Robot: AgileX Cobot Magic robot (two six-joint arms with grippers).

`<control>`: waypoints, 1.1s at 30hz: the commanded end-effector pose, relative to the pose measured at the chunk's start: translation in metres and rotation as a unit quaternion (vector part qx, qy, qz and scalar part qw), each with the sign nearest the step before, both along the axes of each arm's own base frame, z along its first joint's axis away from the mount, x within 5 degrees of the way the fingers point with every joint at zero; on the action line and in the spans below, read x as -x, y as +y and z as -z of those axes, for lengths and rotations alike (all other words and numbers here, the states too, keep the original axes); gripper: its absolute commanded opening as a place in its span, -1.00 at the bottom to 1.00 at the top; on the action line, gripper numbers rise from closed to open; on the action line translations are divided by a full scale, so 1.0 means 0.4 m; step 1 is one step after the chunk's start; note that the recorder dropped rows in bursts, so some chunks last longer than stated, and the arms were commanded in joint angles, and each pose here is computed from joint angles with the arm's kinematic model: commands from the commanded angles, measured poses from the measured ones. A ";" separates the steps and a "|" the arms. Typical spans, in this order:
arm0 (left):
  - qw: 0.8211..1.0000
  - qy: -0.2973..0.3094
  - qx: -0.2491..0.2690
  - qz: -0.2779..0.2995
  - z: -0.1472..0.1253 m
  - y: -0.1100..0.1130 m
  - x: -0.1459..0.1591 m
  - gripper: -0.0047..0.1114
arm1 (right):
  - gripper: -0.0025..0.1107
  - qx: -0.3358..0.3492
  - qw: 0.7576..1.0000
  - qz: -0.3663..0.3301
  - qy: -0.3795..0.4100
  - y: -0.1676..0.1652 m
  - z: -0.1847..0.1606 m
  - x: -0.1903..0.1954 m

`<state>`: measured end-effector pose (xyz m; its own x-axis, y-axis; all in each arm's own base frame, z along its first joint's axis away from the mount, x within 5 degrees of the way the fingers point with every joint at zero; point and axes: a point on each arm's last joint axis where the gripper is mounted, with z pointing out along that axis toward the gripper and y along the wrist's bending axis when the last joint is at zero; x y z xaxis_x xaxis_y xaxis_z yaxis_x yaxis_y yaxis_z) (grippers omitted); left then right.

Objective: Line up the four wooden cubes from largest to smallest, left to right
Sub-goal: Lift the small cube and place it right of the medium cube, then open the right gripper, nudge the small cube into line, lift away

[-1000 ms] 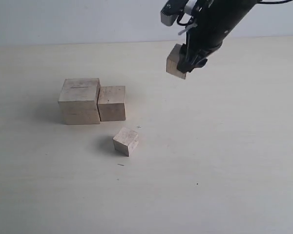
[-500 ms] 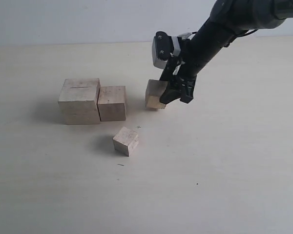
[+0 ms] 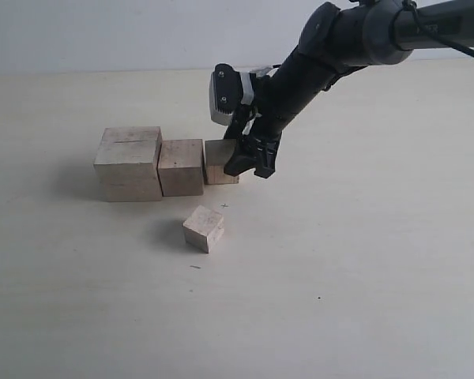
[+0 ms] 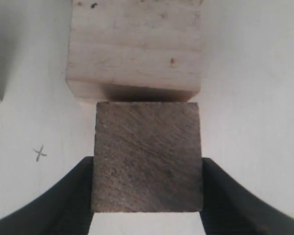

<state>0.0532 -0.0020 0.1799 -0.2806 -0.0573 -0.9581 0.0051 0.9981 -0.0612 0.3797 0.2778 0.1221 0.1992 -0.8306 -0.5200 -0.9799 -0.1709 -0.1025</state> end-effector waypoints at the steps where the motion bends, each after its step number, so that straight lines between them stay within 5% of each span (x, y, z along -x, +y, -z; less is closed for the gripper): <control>1: 1.000 -0.009 0.001 0.002 -0.004 -0.001 0.000 -0.92 | -0.96 0.009 1.000 -0.009 0.014 0.001 0.020 0.006; 16: 1.000 -0.009 0.001 0.002 -0.004 -0.001 0.000 -0.92 | -0.94 0.013 0.999 -0.013 0.042 -0.001 0.021 0.017; 19: 1.000 -0.009 0.001 0.002 -0.004 -0.001 0.000 -0.92 | -0.76 0.013 0.999 -0.013 0.042 -0.001 0.021 0.017; 27: 1.000 -0.009 0.001 0.002 -0.004 -0.001 0.000 -0.92 | 0.11 0.010 0.999 -0.012 0.045 0.000 0.020 0.018; 33: 1.000 -0.009 0.001 0.002 -0.004 -0.001 0.000 -0.92 | 0.29 0.007 0.999 -0.003 0.049 0.001 0.019 0.017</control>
